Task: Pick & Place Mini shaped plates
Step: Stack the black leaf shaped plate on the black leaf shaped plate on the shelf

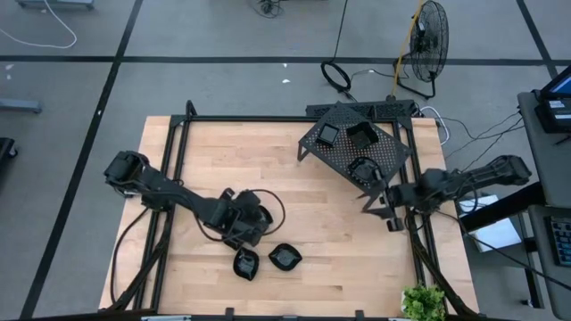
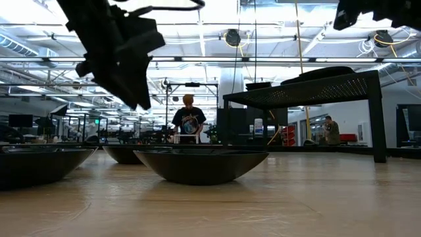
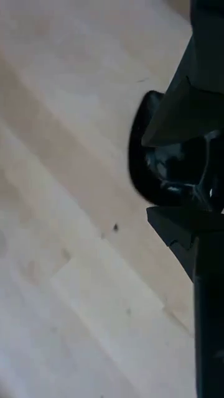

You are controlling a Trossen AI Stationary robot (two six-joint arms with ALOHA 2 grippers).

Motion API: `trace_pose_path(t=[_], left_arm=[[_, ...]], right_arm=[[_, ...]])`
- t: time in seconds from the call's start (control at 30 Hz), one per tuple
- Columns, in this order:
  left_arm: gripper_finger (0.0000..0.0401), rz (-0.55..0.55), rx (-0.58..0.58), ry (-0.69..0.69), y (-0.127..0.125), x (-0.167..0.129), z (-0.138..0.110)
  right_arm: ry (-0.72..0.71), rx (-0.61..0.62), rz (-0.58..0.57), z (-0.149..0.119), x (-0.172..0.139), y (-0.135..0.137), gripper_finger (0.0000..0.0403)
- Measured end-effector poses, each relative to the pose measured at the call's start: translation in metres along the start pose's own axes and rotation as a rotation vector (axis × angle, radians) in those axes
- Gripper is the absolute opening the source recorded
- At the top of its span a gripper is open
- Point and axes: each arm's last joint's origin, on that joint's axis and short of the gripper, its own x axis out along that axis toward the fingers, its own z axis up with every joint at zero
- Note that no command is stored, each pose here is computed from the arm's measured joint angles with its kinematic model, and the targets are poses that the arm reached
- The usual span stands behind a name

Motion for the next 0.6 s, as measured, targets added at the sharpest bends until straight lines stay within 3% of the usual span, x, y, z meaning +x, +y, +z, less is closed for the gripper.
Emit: trace_pose_path(t=[0.37,0.6], left_arm=[[0.0173,0.016,0.087,0.192,0.007,0.05,-0.024],[0.0172,0.028,0.099,0.202,0.011,0.06,-0.021]], right_arm=[[0.023,0.002,0.006,-0.004,0.003,0.0,0.0161],[0.028,0.001,0.007,-0.005,0.004,0.001,0.016]])
